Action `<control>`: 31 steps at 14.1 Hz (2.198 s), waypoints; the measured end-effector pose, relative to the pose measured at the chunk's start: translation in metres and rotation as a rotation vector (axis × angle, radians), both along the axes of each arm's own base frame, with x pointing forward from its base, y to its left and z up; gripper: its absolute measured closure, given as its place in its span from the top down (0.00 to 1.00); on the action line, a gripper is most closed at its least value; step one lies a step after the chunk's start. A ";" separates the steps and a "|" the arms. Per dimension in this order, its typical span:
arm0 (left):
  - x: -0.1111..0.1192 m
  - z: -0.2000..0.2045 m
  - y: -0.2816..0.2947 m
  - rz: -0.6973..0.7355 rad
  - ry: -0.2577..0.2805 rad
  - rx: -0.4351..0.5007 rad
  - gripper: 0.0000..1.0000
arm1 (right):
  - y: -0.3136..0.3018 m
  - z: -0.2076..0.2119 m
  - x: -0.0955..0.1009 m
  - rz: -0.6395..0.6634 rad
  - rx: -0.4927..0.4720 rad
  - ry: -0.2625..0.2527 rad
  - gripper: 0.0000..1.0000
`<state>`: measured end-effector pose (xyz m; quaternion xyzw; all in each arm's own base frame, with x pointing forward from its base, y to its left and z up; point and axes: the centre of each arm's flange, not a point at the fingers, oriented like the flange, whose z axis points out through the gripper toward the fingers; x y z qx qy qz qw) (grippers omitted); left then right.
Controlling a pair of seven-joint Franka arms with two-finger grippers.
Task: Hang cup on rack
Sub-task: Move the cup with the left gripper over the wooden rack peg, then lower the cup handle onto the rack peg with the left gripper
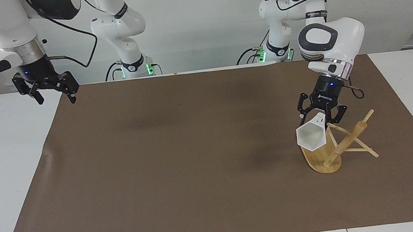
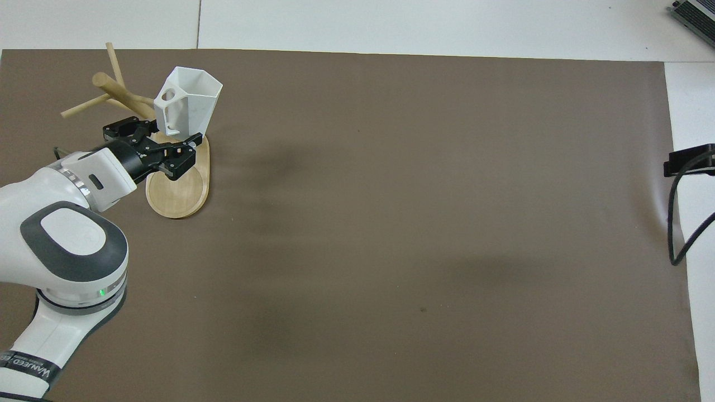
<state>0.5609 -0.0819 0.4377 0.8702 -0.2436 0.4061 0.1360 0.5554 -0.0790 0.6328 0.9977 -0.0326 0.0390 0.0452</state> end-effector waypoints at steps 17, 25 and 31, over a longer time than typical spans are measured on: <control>0.004 -0.012 0.015 0.209 0.100 -0.128 0.70 | -0.015 0.000 -0.006 0.013 -0.001 -0.002 1.00; 0.006 -0.011 0.026 0.333 0.162 -0.238 0.70 | -0.009 -0.001 -0.005 0.024 0.000 -0.001 1.00; 0.006 -0.012 0.019 0.384 0.206 -0.302 0.70 | -0.009 -0.001 -0.005 0.024 0.000 -0.001 1.00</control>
